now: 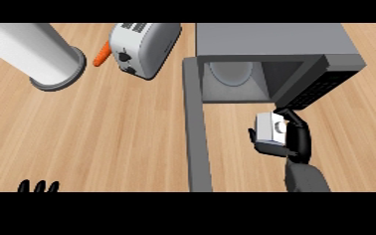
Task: Pick up the milk, place it into the microwave and close the microwave
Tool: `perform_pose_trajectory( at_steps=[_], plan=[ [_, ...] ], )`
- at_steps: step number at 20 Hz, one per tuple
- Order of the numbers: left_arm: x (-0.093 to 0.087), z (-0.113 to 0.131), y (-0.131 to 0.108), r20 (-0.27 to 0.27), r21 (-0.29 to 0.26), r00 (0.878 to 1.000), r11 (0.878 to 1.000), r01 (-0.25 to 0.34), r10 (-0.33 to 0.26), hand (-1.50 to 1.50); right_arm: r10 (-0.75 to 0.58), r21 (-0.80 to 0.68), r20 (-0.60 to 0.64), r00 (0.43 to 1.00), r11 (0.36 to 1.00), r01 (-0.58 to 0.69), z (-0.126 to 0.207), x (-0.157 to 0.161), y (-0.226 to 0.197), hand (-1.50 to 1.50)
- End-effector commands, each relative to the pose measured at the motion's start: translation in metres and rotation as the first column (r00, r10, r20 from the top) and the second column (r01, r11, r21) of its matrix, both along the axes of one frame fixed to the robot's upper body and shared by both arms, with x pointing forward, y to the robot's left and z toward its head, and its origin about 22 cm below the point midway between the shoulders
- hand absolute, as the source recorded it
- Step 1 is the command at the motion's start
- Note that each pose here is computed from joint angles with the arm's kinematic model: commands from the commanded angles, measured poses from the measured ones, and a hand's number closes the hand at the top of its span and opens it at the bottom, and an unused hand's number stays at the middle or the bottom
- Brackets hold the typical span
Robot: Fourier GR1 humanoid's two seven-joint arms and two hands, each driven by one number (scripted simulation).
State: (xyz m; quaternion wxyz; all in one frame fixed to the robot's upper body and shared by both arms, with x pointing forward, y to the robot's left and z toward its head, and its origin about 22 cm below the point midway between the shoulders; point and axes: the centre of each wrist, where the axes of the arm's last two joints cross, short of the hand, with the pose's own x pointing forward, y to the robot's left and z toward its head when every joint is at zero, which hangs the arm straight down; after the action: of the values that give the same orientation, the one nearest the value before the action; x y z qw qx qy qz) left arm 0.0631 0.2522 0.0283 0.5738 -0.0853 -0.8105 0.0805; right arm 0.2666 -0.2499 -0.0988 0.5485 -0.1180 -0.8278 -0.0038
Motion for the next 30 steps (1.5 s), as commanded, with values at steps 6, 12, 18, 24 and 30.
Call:
perform_pose_trajectory(
  at_steps=[6,12,18,24,30],
  plan=[
    [-0.016,-0.002,0.008,0.013,0.002,0.999,0.999,-0.033,0.033,-1.5,0.11,0.088,0.003,0.994,0.99,-0.11,0.054,-0.054,0.002,1.5],
    [-0.014,0.011,0.013,0.007,0.008,0.999,0.999,-0.034,0.034,-1.5,0.164,0.26,0.066,0.984,0.95,-0.175,0.074,-0.056,0.029,1.5],
    [-0.007,0.005,0.015,0.008,-0.012,0.999,0.999,-0.042,0.043,-1.5,0.135,0.138,0.057,0.989,0.98,-0.141,0.085,-0.025,0.059,1.5],
    [0.002,0.006,0.015,-0.004,-0.022,0.998,0.998,-0.058,0.058,-1.5,0.137,0.11,0.018,0.99,0.984,-0.138,0.098,0.007,0.066,1.5],
    [-0.011,0.003,0.035,-0.002,0.004,0.999,0.999,-0.042,0.042,-1.5,0.035,0.028,-0.092,0.995,0.999,-0.032,0.081,0.054,0.085,1.5]
  ],
)
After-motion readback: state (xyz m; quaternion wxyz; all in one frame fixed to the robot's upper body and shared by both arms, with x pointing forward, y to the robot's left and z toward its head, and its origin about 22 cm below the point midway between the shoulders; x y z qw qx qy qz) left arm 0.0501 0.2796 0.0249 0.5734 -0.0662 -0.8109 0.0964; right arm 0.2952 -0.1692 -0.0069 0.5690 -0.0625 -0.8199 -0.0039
